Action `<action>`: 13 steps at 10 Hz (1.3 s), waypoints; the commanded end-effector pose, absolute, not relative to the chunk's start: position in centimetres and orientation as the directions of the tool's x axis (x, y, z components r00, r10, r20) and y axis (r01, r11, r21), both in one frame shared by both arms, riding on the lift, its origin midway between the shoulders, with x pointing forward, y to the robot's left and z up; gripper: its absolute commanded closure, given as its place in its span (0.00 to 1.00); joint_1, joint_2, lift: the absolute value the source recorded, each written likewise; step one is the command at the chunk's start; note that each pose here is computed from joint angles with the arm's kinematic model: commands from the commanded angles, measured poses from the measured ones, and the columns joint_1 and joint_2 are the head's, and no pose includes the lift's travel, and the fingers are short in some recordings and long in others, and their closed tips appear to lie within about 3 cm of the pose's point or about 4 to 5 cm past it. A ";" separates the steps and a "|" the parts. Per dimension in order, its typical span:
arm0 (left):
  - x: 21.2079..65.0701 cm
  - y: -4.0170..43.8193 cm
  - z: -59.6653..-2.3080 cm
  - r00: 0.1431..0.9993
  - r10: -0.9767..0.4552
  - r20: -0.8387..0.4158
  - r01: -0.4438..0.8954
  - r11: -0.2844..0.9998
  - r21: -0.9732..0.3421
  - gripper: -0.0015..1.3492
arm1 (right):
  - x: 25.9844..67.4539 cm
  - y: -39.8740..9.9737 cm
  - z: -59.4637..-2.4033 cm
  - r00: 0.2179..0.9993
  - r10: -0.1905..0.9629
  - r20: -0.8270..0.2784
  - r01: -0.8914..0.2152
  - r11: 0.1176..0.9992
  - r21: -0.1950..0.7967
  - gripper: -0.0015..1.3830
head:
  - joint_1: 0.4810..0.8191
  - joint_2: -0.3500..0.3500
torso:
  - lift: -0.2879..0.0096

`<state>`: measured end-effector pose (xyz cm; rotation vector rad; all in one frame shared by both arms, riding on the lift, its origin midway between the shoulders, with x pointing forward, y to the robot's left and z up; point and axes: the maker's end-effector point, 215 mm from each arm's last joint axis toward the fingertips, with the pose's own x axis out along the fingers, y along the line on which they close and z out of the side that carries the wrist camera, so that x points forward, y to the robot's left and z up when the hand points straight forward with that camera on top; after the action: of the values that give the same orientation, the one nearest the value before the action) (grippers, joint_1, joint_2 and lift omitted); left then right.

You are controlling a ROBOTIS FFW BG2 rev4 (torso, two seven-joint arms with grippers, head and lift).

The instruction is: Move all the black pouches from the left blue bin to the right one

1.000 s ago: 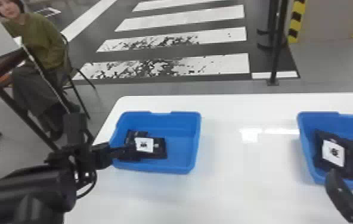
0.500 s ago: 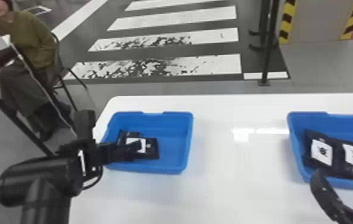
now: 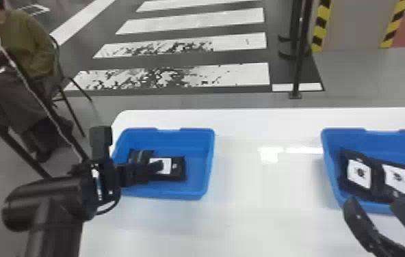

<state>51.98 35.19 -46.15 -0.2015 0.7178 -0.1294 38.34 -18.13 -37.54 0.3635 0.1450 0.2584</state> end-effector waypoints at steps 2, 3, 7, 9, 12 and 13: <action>52.4 34.5 -46.0 0.756 -0.191 -0.626 0.082 0.977 -0.198 0.89 | 38.2 -18.0 -37.9 0.955 0.278 -0.101 -0.220 0.895 0.387 0.10 | 0.63 0.79 | 0.50; 52.3 34.9 -46.1 0.742 -0.178 -0.646 0.083 0.981 -0.176 0.89 | 38.2 -17.9 -38.0 0.954 0.281 -0.104 -0.221 0.894 0.390 0.10 | 0.63 0.79 | 0.50; 53.9 34.5 -42.9 0.800 -0.202 -0.564 0.146 0.979 -0.144 0.89 | 38.0 -17.8 -38.7 0.951 0.285 -0.117 -0.214 0.885 0.412 0.10 | 0.63 0.79 | 0.50; 53.6 34.5 -42.4 0.799 -0.192 -0.571 0.157 0.981 -0.110 0.89 | 37.9 -17.6 -39.0 0.948 0.291 -0.125 -0.214 0.881 0.422 0.10 | 0.63 0.79 | 0.50; 53.3 35.9 -42.9 0.762 -0.134 -0.633 0.147 0.989 -0.032 0.34 | 37.8 -17.3 -39.3 0.945 0.300 -0.132 -0.216 0.872 0.439 0.10 | 0.63 0.81 | 0.50; 53.2 36.8 -42.9 0.750 -0.106 -0.652 0.133 0.991 -0.008 0.23 | 37.8 -17.1 -39.5 0.943 0.304 -0.137 -0.215 0.870 0.444 0.10 | 0.63 0.82 | 0.50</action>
<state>53.23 36.25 -42.93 0.0248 0.6962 -0.1449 37.79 -17.21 -39.43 0.4350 0.2031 0.2722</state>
